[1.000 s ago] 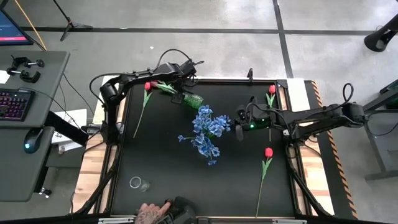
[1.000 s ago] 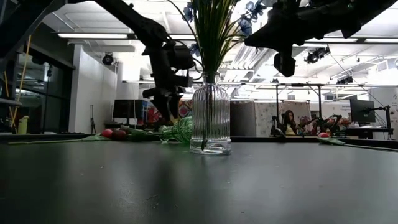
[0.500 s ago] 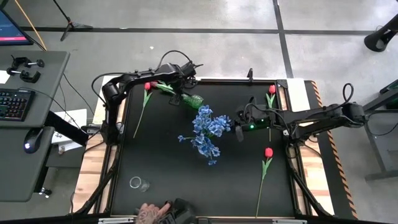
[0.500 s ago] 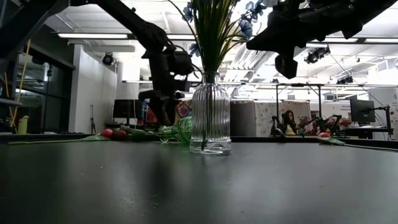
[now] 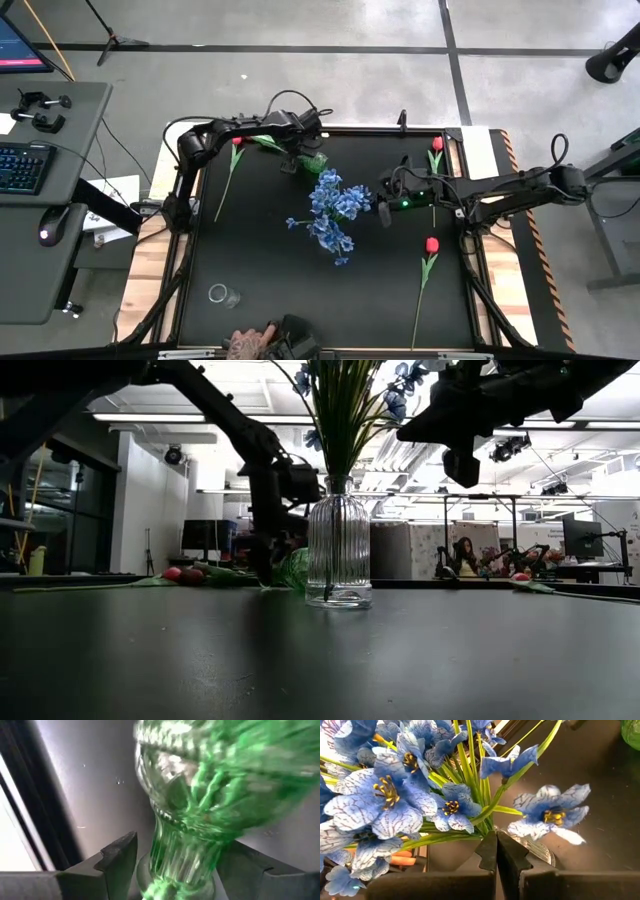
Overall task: Sort flowers into vase by color
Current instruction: Adjust the green vase on the table
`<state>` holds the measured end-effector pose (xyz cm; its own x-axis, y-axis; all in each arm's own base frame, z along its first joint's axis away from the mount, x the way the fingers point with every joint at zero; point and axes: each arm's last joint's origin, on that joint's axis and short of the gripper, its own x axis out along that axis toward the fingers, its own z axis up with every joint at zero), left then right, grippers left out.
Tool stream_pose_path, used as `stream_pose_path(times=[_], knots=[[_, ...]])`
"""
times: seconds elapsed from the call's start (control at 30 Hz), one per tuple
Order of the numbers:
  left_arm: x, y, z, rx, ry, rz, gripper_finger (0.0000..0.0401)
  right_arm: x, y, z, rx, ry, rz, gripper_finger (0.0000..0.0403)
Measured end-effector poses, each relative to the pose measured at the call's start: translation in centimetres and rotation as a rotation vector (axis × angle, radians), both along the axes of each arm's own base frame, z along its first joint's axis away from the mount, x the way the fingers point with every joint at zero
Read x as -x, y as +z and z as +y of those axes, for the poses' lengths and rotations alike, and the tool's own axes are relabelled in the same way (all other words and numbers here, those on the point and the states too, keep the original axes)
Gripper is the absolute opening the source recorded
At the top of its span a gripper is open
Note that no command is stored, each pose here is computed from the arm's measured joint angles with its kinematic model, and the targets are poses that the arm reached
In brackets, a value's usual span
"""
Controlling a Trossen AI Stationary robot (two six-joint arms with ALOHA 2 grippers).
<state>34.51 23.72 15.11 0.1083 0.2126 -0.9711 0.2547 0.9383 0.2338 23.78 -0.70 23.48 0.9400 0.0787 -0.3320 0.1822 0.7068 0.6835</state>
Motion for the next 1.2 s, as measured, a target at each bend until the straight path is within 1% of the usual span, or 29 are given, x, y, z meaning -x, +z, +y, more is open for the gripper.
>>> stream_pose_path(times=[0.1,0.13,0.2,0.23,0.33,0.47,0.63,0.77,0.87,1.03,1.2], knots=[[0.0,-0.5,0.0,0.012,0.011,0.010,0.0205,0.0,0.0,0.0,-0.005,-0.002,0.000,0.0000],[-0.1,-0.5,-0.1,0.014,0.007,0.014,0.0188,0.0,0.0,0.0,-0.011,-0.004,0.001,0.0000],[0.0,-0.5,-0.2,0.017,0.006,0.034,0.0141,0.0,0.0,0.0,-0.013,-0.004,0.001,0.0000],[0.0,-0.5,-0.3,0.017,0.004,0.040,0.0128,0.0,0.0,0.0,-0.012,-0.004,0.001,0.0000],[0.2,-0.5,-0.5,0.039,0.006,0.062,0.0127,0.0,0.0,0.0,-0.010,-0.004,0.001,0.0000],[0.7,-0.5,-1.0,0.063,0.034,0.124,0.0127,0.0,0.0,0.0,0.007,0.002,-0.001,0.0000],[0.8,-0.6,-2.0,0.015,0.010,0.230,0.0127,0.0,0.0,0.0,0.009,0.002,-0.001,0.0000],[0.4,-0.2,-2.7,-0.021,-0.003,0.270,0.0127,0.0,0.0,0.0,0.019,0.005,-0.002,0.0000],[-0.2,0.5,-3.3,-0.057,-0.022,0.293,0.0127,0.0,0.0,0.0,0.031,0.007,-0.002,0.0000],[-1.2,1.9,-4.2,-0.108,-0.016,0.312,0.0127,0.0,0.0,0.0,0.050,0.014,-0.004,0.0000],[-1.5,2.6,-5.3,-0.124,-0.004,0.348,0.0127,0.0,0.0,0.0,0.073,0.023,-0.006,0.0000]])
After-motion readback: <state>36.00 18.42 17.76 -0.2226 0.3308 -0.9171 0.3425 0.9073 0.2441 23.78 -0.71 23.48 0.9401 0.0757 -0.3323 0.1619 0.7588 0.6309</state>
